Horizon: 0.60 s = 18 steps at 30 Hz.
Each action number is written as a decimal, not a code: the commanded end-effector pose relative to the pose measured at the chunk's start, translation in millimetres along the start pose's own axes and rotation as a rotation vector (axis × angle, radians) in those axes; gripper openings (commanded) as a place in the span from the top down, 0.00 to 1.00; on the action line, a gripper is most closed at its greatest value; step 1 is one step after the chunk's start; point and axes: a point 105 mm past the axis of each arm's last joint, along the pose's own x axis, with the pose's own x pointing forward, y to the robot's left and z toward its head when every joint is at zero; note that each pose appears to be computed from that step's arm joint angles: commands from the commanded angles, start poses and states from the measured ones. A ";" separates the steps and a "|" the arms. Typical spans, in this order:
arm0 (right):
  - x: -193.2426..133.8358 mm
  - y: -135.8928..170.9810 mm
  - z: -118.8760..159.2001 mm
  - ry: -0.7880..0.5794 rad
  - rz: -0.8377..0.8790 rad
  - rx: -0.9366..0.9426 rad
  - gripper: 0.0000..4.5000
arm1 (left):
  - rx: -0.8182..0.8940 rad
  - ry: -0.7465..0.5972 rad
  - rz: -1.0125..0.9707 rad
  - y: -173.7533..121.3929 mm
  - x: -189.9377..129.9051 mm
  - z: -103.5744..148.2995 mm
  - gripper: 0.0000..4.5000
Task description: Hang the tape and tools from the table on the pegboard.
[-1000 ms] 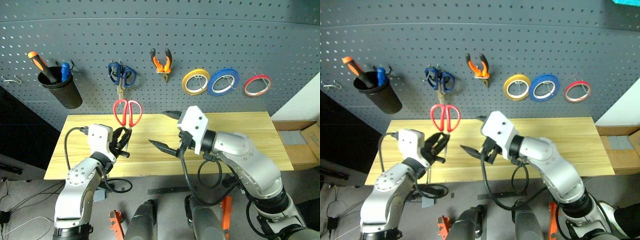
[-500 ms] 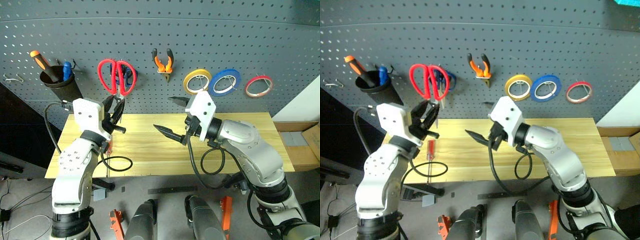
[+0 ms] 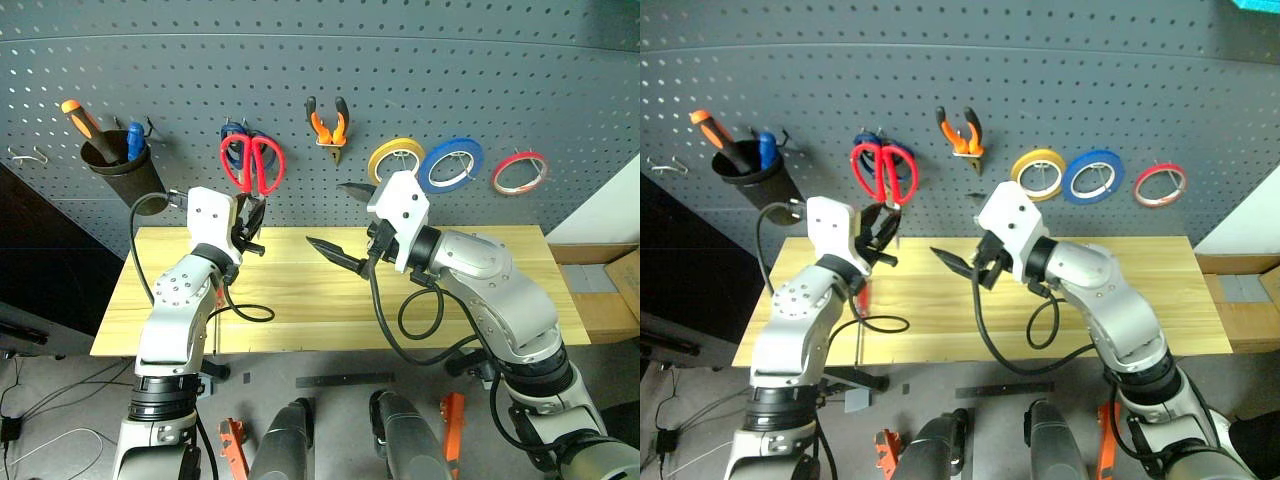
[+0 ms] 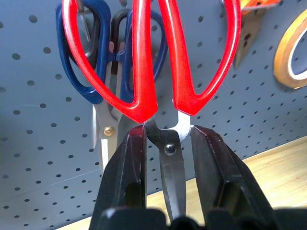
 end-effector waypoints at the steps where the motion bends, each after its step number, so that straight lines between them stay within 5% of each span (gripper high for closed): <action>1: -3.1 4.1 10.0 -0.032 0.009 -0.020 0.00 | 0.029 -0.046 -0.021 -5.8 -3.4 9.6 0.36; 6: -4.5 10.6 -3.1 0.023 0.018 0.035 0.00 | -0.004 0.067 -0.021 -10.7 -17.8 -17.6 0.01; 12: -1.9 40.3 -36.9 0.210 0.050 0.230 0.00 | -0.107 0.483 0.044 8.0 -57.9 -96.2 0.01; 18: 10.7 62.4 -57.2 0.403 0.056 0.411 0.00 | -0.300 0.755 0.228 47.8 -85.0 -137.2 0.01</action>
